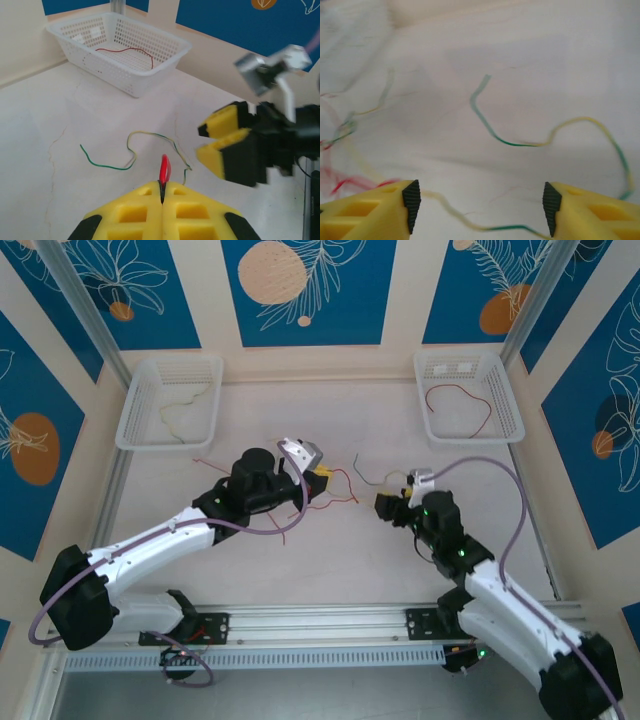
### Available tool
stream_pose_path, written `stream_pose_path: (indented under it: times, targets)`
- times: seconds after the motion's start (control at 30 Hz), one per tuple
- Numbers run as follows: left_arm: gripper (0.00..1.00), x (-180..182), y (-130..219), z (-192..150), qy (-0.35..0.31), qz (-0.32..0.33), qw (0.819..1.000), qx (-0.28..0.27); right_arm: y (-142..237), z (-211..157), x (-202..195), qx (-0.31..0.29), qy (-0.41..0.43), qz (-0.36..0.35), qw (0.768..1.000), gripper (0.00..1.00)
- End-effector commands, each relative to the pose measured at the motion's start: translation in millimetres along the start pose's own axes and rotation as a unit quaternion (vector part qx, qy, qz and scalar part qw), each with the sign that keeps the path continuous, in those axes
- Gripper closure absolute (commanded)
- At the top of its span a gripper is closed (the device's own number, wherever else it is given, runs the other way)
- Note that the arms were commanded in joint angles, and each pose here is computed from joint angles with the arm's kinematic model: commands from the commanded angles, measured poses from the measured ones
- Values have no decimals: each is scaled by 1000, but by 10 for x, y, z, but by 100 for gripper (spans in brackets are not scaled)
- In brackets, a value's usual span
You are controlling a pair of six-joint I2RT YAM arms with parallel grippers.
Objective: Untangle the cables
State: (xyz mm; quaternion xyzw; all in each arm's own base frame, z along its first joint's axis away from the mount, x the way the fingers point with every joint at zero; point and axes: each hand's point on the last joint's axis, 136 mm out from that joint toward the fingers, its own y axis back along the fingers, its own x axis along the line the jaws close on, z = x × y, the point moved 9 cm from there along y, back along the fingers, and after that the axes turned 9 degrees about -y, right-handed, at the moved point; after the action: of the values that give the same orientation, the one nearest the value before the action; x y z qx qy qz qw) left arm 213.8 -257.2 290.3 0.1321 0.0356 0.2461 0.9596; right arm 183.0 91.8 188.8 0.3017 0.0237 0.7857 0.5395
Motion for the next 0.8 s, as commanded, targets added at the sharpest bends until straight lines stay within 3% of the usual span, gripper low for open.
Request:
stream_pose_path:
  times: [0.0,0.07,0.23,0.47,0.77]
  targets:
    - [100,-20,9,40,-11,4,1000,-7,239,75,238,-66,55,153,984,24]
    - [100,-26,-1,46,-9,-1,1000,-8,325,47,311,-49,88,195,976,20]
    - [100,-31,-40,85,-8,-12,1000,-11,189,40,428,-5,99,216,971,16]
    - [100,-53,-32,102,-2,-21,1000,-19,-219,86,483,-33,129,141,981,15]
    - [100,-110,0,91,-3,-40,999,-21,-467,140,497,-47,140,117,982,30]
